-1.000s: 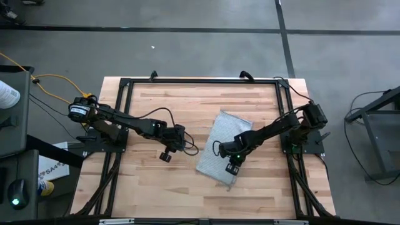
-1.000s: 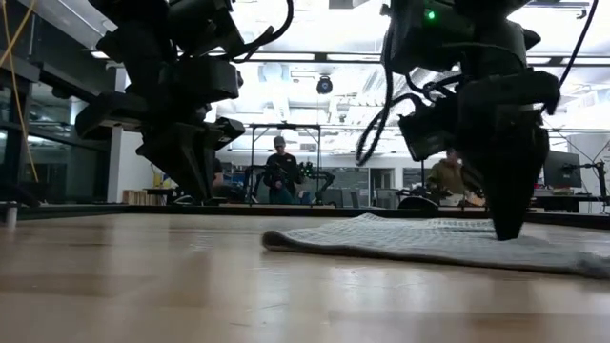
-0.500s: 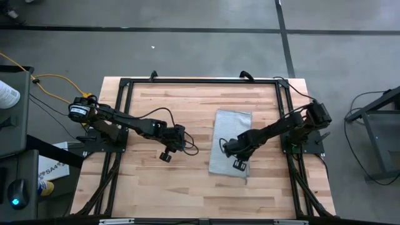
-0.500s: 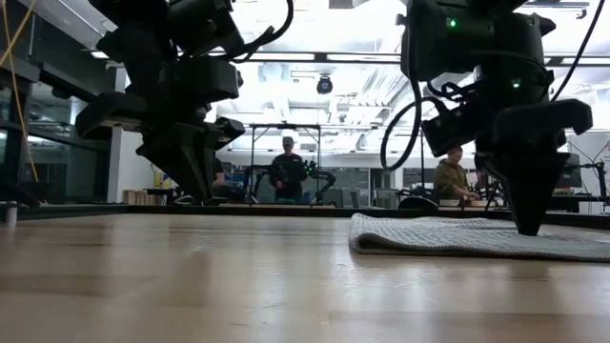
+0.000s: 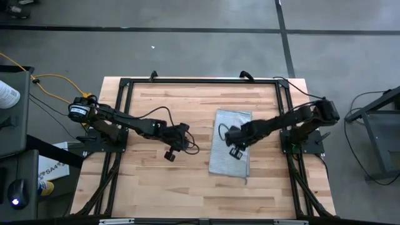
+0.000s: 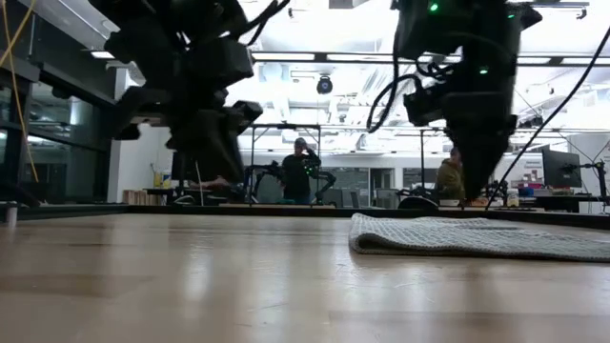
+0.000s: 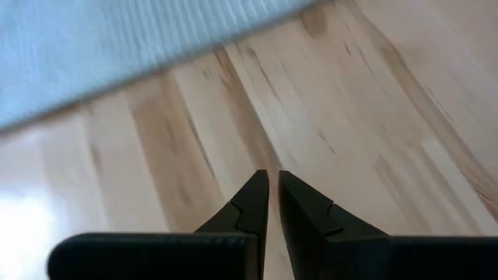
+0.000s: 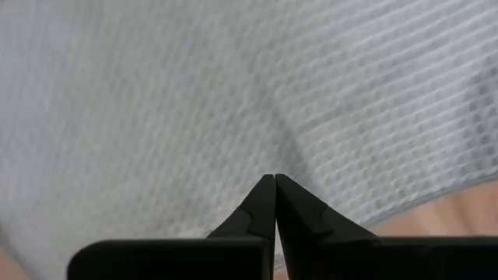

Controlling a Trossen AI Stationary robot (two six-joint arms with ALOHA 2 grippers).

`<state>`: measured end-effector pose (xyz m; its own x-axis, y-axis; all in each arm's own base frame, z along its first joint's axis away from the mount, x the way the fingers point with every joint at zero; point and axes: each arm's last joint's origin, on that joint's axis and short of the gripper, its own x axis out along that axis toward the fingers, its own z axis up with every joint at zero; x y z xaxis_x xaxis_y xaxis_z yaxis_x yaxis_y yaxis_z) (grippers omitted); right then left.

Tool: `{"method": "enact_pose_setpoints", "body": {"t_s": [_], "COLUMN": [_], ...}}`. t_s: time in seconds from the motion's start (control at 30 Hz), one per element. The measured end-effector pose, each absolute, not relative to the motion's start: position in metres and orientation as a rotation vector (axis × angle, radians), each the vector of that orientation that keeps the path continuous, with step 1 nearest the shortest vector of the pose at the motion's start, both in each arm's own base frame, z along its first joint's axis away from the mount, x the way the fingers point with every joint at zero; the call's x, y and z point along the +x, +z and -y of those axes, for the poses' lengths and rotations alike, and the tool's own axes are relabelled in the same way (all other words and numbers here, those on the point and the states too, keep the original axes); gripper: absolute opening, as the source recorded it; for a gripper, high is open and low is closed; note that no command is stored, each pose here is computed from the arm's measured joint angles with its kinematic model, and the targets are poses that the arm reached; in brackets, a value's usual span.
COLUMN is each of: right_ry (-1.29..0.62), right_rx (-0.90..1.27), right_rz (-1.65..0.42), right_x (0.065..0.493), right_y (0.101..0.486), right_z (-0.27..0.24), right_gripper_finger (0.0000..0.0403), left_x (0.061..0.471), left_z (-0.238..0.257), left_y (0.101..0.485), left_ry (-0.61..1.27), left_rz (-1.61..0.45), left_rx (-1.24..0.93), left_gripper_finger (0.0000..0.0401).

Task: Fold microfiber towels
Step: Fold the gray towel on the table

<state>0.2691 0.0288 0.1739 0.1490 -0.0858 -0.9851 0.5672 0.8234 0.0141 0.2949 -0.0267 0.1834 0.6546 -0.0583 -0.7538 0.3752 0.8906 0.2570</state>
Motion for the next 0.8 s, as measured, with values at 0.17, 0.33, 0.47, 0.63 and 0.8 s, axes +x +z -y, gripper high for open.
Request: {"method": "enact_pose_setpoints", "body": {"t_s": [0.17, 0.33, 0.47, 0.63, 0.8], "right_ry": [-0.547, -0.536, -0.472, -0.411, -0.345], "right_rx": [0.468, 0.489, 0.51, 0.542, 0.565], "right_rz": [-1.328, -1.274, -1.182, -1.081, -1.067], "right_x": [0.271, 0.279, 0.286, 0.294, 0.303], "right_y": [0.175, 0.17, 0.173, 0.176, 0.165], "right_z": [0.004, 0.037, 0.056, 0.069, 0.072], "right_gripper_finger": [0.0002, 0.0002, 0.0002, 0.0002, 0.0002], "left_x": [0.298, 0.298, 0.298, 0.297, 0.294], "left_z": [0.013, 0.001, 0.002, 0.002, 0.003], "left_y": [0.185, 0.185, 0.185, 0.184, 0.182], "left_ry": [-0.209, -0.17, -0.174, -0.177, -0.206], "left_rz": [-0.805, -0.814, -0.818, -0.827, -0.866], "left_rx": [0.406, 0.363, 0.363, 0.363, 0.32], "left_gripper_finger": [0.0031, 0.0031, 0.0031, 0.0031, 0.0031]}}
